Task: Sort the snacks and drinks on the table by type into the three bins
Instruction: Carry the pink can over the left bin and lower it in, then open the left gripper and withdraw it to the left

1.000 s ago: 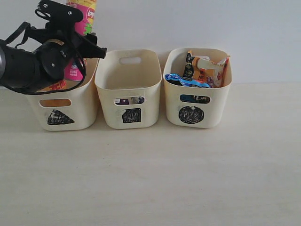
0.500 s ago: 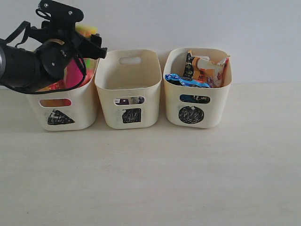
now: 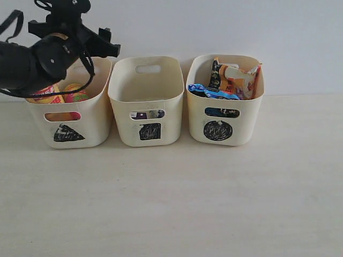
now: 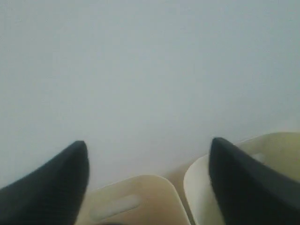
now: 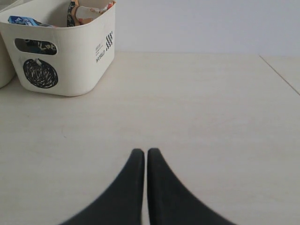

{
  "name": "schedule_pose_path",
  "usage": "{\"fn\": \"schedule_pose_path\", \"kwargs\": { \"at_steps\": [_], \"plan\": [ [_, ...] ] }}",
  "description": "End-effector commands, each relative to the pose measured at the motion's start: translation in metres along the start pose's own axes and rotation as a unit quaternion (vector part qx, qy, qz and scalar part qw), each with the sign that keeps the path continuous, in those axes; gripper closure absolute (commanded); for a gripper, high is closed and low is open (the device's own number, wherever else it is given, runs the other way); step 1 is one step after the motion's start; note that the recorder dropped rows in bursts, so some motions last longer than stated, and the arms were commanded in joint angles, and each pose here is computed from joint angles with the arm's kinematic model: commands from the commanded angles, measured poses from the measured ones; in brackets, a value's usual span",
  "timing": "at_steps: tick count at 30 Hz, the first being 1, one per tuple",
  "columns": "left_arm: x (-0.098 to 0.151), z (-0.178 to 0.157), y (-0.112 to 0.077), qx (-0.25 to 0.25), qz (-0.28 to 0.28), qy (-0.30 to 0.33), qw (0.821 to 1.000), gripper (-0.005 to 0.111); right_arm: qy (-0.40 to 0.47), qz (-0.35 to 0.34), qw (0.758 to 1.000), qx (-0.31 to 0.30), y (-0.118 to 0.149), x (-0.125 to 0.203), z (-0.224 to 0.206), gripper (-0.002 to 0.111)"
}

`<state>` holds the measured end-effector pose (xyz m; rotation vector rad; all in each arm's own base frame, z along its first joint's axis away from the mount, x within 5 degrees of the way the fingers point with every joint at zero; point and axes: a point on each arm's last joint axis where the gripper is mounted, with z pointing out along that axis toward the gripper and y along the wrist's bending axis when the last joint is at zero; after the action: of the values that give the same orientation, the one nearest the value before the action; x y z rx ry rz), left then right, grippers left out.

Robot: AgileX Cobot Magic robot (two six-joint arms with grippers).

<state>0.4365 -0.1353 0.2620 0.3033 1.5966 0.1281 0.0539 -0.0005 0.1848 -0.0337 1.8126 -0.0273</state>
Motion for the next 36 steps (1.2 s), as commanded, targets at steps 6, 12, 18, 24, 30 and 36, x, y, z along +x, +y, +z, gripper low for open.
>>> {"fn": "schedule_pose_path", "kwargs": {
  "at_steps": [6,12,18,24,30,36],
  "plan": [
    [-0.051,-0.052,-0.002,0.182,0.026,0.115,0.976,0.102,-0.004,0.001,1.000,0.001,0.000,0.001,0.000,0.108],
    [-0.058,-0.091,-0.002,0.271,0.009,0.239,0.932,0.102,-0.004,0.001,1.000,0.001,0.000,0.001,0.000,0.108],
    [-0.052,-0.111,0.023,0.192,0.051,0.354,0.914,0.102,-0.004,0.001,1.000,0.001,0.000,0.001,0.000,0.108],
    [-0.059,-0.139,0.037,0.160,0.039,0.365,0.916,0.102,-0.004,0.001,1.000,0.001,0.000,0.001,0.000,0.108],
    [-0.056,-0.178,0.043,0.152,-0.005,0.322,0.934,0.102,-0.004,0.001,1.000,0.001,0.000,0.001,0.000,0.108],
    [-0.036,-0.219,0.047,0.149,-0.025,0.294,0.944,0.102,-0.004,0.001,1.000,0.001,0.000,0.001,0.000,0.108]
  ]
}}
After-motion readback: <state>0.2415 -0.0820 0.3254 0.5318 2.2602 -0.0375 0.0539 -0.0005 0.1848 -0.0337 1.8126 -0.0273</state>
